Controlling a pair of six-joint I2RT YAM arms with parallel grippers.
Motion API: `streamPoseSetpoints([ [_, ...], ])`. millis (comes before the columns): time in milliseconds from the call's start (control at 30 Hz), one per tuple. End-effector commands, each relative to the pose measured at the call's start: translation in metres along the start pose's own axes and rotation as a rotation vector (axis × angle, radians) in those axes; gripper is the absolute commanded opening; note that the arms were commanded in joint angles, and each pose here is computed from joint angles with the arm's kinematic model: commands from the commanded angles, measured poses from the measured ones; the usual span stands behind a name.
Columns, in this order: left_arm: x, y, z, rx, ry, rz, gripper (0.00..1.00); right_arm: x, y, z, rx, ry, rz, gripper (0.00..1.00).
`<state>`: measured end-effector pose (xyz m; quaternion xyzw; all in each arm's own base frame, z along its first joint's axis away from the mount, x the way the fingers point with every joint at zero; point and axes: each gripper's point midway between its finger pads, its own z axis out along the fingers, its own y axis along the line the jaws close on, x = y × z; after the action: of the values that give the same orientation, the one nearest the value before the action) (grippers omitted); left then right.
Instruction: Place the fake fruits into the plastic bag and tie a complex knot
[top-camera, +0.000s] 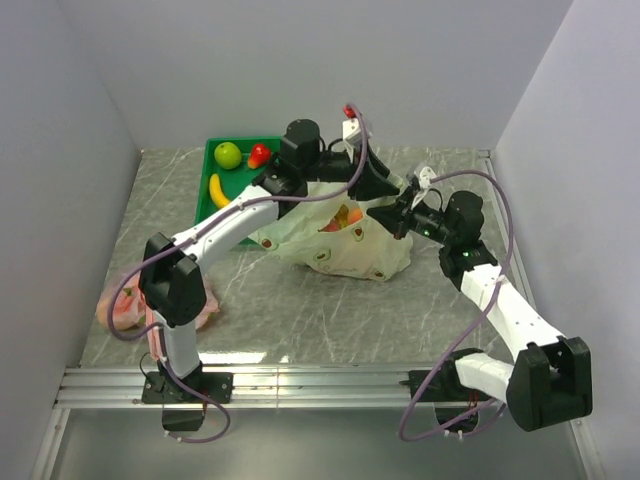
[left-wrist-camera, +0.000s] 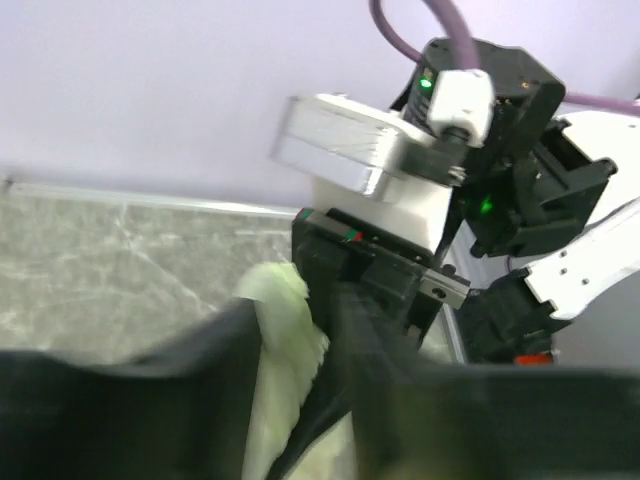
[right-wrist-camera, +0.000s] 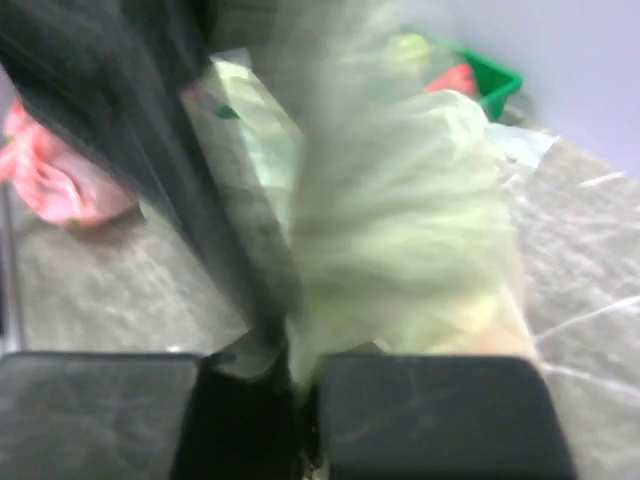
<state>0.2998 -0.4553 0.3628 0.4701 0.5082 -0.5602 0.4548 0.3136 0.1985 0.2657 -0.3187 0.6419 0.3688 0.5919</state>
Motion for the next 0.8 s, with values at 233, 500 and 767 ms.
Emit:
streamPoseSetpoints([
  [233, -0.085, -0.014, -0.108, -0.25, -0.059, 0.115, 0.75, -0.016, -0.015, -0.028, 0.062, 0.02, 0.066, 0.0],
  [500, 0.001, -0.026, -0.236, -0.452, 0.206, 0.031, 0.85, -0.013, -0.009, -0.033, 0.034, 0.05, 0.061, 0.0],
  [767, 0.069, -0.044, -0.253, -0.414, 0.243, -0.168, 0.88, -0.011, -0.01, -0.033, 0.016, 0.089, 0.066, 0.0],
])
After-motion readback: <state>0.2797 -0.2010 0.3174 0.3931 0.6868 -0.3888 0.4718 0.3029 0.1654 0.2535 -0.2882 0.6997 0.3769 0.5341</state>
